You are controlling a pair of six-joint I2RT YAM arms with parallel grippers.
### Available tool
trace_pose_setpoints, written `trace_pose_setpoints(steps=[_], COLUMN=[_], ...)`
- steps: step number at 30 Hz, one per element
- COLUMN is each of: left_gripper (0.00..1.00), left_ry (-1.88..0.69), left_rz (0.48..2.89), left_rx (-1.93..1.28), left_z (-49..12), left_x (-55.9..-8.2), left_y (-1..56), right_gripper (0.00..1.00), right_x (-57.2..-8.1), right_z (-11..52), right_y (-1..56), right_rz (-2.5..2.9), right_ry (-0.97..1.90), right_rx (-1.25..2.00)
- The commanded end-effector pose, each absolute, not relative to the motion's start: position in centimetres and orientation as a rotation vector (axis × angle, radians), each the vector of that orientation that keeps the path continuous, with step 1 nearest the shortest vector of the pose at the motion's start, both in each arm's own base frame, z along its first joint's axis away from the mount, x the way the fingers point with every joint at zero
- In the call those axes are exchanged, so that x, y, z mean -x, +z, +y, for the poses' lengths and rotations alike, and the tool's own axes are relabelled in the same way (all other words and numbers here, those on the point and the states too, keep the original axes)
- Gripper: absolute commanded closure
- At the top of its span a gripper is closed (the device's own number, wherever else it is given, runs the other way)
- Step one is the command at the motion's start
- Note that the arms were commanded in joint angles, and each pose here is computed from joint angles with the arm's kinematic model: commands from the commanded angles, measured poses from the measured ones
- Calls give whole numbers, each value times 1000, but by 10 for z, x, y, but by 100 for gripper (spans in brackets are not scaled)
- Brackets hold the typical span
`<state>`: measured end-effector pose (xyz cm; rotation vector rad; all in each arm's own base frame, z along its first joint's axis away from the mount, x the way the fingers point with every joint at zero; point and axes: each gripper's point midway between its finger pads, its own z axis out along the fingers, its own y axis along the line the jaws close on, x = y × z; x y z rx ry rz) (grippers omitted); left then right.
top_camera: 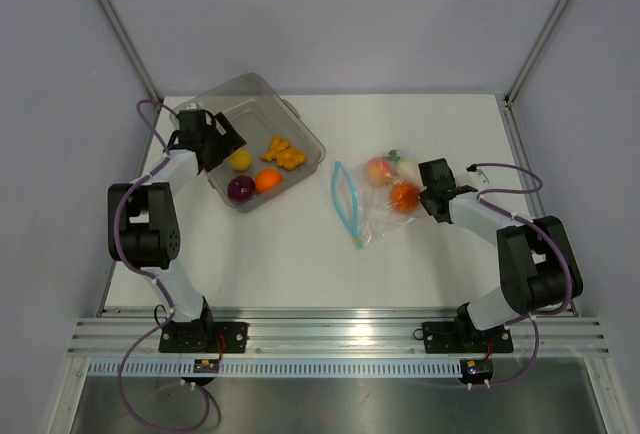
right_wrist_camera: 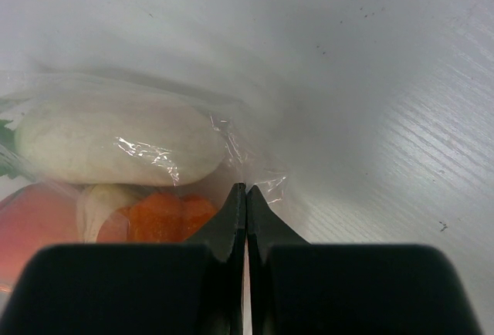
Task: Open the zip-top bag and remove the fake food
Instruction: Place the fake fruit in the bin.
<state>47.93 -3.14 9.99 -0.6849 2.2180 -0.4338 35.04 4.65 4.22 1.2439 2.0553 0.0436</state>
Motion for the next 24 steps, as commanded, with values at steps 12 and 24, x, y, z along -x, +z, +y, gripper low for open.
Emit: trace_pose_setpoints(steps=[12, 24], left_gripper=[1, 1], left_ry=[-581, -778], left_rz=[2011, 1873], left_rx=[698, 810], left_z=[-40, -59], left_x=[-472, -437], left_y=[165, 188], right_gripper=[100, 100], right_x=[-367, -368], right_z=[47, 49], right_y=[57, 57], right_rz=[2014, 2022], right_ry=[72, 80], right_rx=[-1222, -1206])
